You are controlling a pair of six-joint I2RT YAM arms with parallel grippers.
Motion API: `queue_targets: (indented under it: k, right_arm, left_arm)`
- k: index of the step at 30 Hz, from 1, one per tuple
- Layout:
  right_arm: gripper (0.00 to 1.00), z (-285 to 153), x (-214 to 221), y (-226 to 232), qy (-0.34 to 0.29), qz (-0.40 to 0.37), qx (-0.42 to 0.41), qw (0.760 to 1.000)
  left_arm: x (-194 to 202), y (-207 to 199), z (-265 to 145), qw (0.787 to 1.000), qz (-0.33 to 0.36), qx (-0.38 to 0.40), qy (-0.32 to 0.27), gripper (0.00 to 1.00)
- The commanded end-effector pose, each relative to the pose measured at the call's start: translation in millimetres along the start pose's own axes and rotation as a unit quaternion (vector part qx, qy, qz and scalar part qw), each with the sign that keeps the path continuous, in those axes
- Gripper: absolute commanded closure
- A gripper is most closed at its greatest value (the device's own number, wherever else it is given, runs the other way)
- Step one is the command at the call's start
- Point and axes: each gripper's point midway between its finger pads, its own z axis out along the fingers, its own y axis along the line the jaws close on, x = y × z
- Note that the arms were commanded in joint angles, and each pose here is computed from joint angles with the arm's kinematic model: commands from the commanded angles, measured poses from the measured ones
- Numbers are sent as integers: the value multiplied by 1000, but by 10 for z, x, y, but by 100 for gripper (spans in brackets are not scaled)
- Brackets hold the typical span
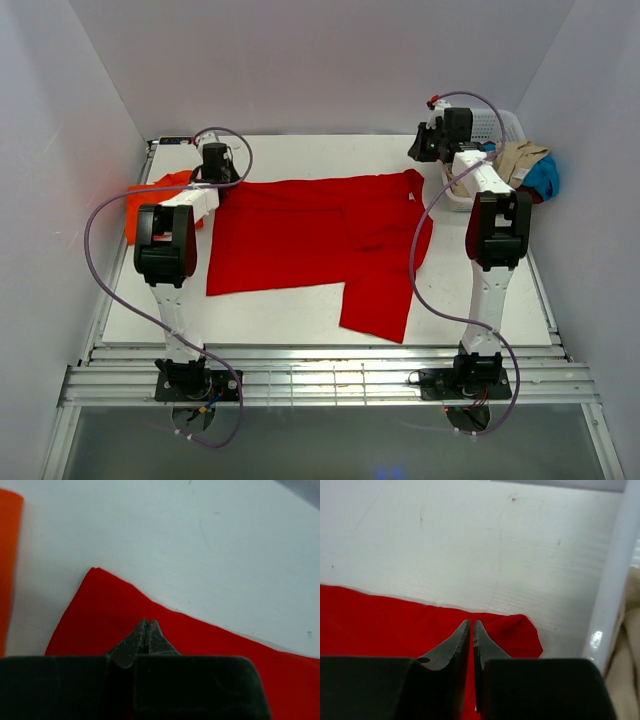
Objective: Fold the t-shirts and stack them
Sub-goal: Fold the flattened tshirt in 1/3 of the way
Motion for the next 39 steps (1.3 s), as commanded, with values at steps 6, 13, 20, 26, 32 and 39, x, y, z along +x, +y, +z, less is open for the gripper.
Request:
queue_targets:
  k: [6,13,20,26,32,39]
  right_arm:
    - [88,258,208,84,12,24,-53,998]
    - [89,304,569,-177,66,42,16,997]
    - [89,224,879,-513,115,43,112,986]
    - [89,263,1043,-628,146,44,137,979]
    - [89,246,1196,-777,172,43,177,968]
    - [89,120,1169,-922,176,42,214,960]
  left_arm:
    - [197,215,132,998,14,-48,30,100]
    - [326,290,179,997,15,-61,42,100]
    - [499,370,218,996,13,-67,63,100]
    - [580,432,267,995,13,-73,72,100]
    - [662,543,338,993,8,-82,87,100]
    - [668,645,340,992,1,-90,92,100]
